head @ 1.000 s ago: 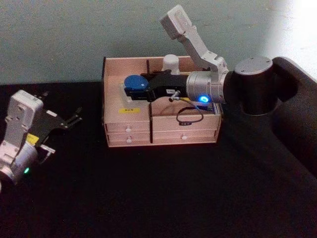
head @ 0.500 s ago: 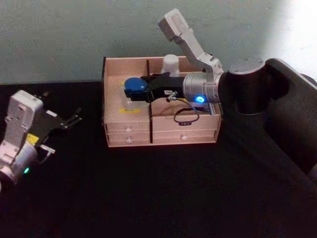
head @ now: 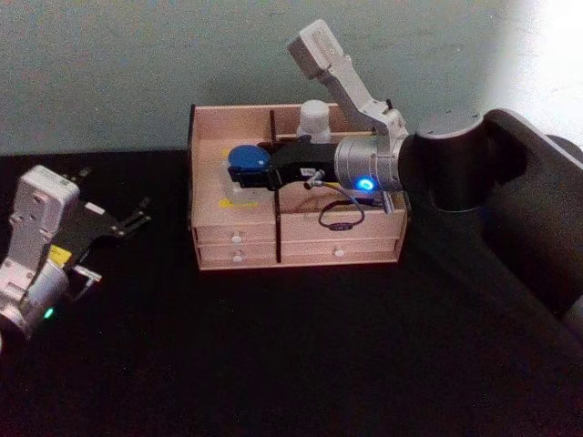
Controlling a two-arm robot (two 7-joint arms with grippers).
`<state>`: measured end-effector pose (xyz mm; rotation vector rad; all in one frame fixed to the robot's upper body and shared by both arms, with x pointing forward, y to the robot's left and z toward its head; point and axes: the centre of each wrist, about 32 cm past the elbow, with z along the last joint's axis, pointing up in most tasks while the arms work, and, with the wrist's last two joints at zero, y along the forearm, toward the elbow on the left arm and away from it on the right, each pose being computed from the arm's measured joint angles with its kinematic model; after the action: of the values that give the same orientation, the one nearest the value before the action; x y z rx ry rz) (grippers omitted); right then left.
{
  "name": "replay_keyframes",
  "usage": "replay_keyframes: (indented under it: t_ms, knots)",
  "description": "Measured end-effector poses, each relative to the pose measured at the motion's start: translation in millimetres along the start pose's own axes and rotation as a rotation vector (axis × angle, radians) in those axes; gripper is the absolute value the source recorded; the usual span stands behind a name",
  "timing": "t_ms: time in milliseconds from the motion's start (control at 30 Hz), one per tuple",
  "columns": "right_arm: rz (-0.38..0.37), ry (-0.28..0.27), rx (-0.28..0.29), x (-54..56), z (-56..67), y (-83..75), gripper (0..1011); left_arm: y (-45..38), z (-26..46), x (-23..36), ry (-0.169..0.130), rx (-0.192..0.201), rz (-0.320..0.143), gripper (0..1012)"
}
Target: Pick up the facial cleanser and watermelon frost from the table and place them into the tiered storage box.
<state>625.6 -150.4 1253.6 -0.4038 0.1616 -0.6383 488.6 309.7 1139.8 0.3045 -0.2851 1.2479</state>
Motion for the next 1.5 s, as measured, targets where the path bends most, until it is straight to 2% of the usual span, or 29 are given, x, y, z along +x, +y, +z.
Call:
replay_keyframes:
  t_ms: [233,300,333,600,1100,1400,1500]
  knots:
    - [0.0,0.001,0.0,0.0,-0.3,-0.1,719,0.0,0.0,0.0,0.0,0.0,0.0,1001]
    - [0.0,0.001,0.0,0.1,-0.3,-0.2,760,0.0,0.0,0.0,0.0,0.0,0.0,1001]
    - [0.0,0.001,0.001,0.1,-0.3,-0.3,817,0.0,0.0,0.0,0.0,0.0,0.0,1001]
    - [0.0,0.002,0.001,0.1,-0.5,-0.4,1003,0.0,0.0,0.0,0.0,0.0,0.0,1001]
    - [0.002,0.004,0.001,0.1,-0.5,-0.5,1002,0.0,0.0,0.0,0.0,0.0,0.0,1001]
    - [0.023,0.028,0.052,-1.1,1.0,-10.4,1003,0.0,0.0,0.0,0.0,0.0,0.0,1001]
    - [0.03,0.033,0.088,-1.3,0.5,-15.3,1003,0.0,0.0,0.0,0.0,0.0,0.0,1001]
